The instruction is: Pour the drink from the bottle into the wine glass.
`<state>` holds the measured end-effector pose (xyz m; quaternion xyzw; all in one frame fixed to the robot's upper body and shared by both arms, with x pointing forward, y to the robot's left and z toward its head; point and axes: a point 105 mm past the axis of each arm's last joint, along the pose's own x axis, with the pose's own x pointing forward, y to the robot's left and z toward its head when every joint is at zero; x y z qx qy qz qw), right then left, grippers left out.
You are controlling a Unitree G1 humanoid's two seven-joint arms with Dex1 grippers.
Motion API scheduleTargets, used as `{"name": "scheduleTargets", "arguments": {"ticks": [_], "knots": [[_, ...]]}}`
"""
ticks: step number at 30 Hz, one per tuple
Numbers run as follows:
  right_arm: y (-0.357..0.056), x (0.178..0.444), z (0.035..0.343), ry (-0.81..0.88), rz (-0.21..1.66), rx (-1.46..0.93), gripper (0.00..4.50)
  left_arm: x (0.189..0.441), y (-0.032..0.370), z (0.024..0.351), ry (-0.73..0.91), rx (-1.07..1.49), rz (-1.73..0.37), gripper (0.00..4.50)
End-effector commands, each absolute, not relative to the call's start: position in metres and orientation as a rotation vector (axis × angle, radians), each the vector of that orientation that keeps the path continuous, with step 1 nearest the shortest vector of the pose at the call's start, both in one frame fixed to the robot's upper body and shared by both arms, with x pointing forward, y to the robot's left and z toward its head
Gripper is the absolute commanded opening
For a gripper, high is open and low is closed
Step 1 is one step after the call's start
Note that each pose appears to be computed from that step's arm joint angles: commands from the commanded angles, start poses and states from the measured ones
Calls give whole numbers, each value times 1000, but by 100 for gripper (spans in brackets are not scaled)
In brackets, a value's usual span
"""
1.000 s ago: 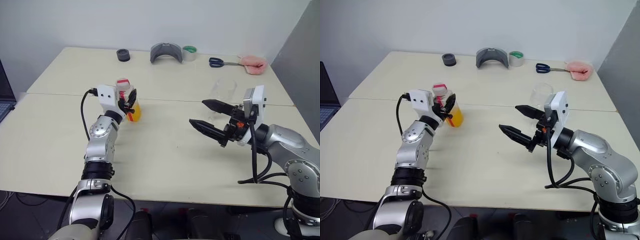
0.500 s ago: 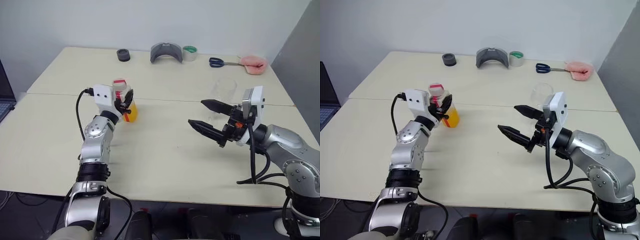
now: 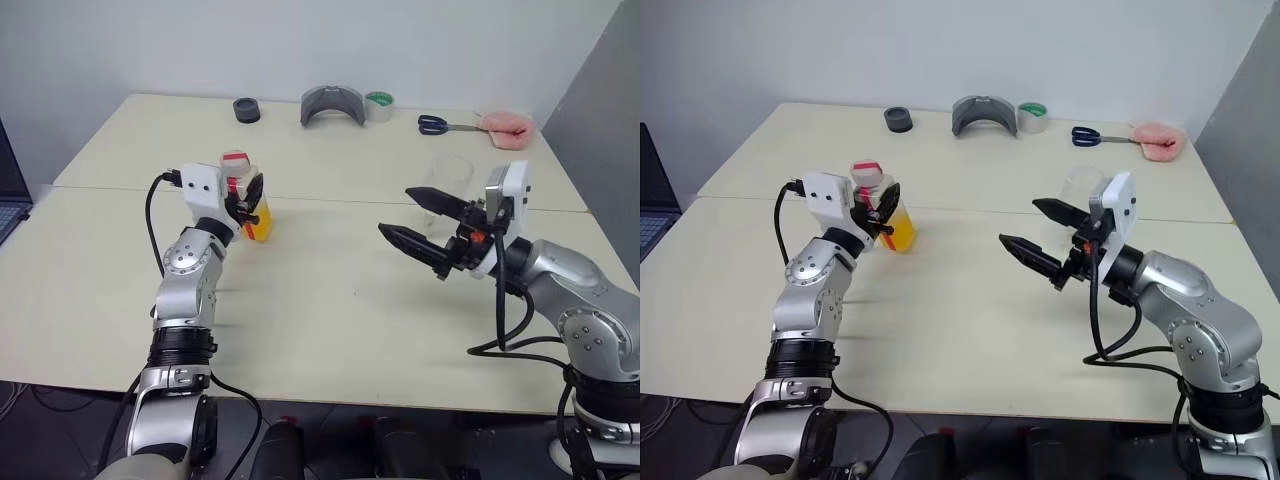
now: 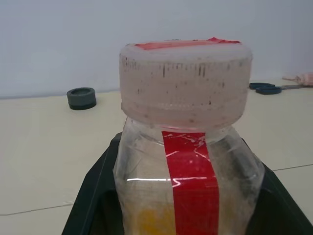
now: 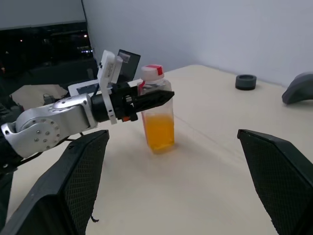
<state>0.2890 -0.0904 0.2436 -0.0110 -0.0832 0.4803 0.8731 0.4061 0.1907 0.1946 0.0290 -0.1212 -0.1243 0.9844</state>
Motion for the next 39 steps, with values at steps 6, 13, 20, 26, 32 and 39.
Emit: {"name": "scheduleTargets", "arguments": {"ticks": [6, 13, 20, 26, 32, 39], "knots": [[-62, 308, 271, -217, 1011, -59, 450, 389, 139, 229, -328, 111, -516, 195], [-46, 324, 276, -193, 970, -24, 450, 372, 102, 232, -313, 143, -763, 195], [-37, 330, 263, -171, 917, -22, 450, 362, 85, 235, -307, 171, -900, 195], [-21, 329, 276, -202, 907, 39, 450, 362, 81, 238, -312, 162, -926, 195], [-13, 329, 276, -202, 911, 55, 450, 363, 79, 240, -316, 160, -934, 195], [-11, 333, 269, -186, 908, 40, 361, 363, 79, 240, -316, 158, -933, 195]]}}
